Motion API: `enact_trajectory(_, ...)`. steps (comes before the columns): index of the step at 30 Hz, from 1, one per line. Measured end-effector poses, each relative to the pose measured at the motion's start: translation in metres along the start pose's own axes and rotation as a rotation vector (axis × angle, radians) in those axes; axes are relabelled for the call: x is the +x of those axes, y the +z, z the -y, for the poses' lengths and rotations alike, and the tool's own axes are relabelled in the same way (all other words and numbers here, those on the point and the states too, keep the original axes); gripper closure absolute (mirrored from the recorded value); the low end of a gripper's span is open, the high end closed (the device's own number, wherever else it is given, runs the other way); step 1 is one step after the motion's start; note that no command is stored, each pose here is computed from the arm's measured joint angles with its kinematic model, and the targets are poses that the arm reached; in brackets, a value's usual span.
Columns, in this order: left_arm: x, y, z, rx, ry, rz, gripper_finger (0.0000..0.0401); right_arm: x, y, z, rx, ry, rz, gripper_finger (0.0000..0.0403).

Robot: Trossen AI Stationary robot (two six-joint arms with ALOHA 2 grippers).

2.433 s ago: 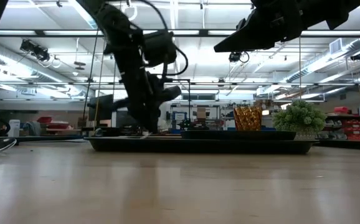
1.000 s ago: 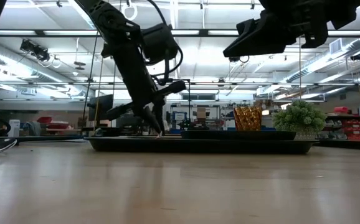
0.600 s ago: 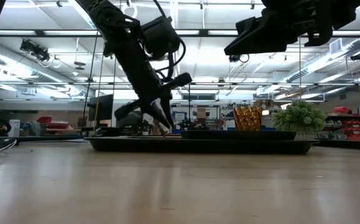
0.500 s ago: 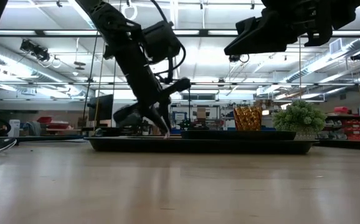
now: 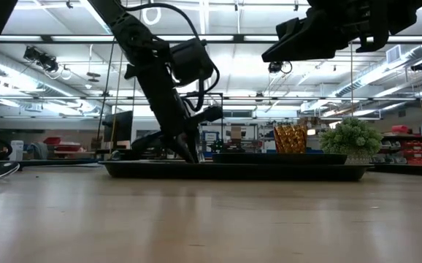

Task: Pick and place plate/cup/fork/spoon on tray
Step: Put the orange fork on the black tray to the left of the black plate, then put the yellow spoon on the black tray to the left of the yellow spoon

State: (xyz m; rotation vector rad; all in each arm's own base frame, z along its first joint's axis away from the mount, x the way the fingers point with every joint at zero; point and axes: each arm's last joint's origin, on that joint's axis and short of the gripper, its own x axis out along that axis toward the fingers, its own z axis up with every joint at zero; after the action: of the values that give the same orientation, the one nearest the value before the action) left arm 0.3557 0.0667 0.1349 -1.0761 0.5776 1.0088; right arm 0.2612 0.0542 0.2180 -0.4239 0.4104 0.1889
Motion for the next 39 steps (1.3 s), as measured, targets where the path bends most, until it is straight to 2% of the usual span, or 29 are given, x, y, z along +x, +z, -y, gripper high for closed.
enact_trajectory(11,0.000,0.000,0.001,0.002,-0.010,0.003,0.0333,0.000,0.000,0.000,-0.001,0.003,-0.002,0.0339)
enact_trajectory(18,0.000,0.000,0.001,0.026,-0.011,0.000,0.0326,0.000,-0.001,0.000,-0.002,0.005,-0.006,0.0339)
enact_trajectory(27,-0.029,0.003,0.023,0.127,-0.069,-0.126,0.0326,0.000,-0.002,-0.001,-0.003,0.008,-0.016,0.0339)
enact_trajectory(33,-0.062,-0.023,0.038,0.225,-0.021,-0.277,0.0326,0.000,-0.003,-0.001,-0.003,0.010,-0.027,0.0339)
enact_trajectory(39,-0.094,-0.070,0.044,0.307,0.036,-0.300,0.0326,0.000,-0.004,-0.002,-0.004,0.015,-0.042,0.0339)
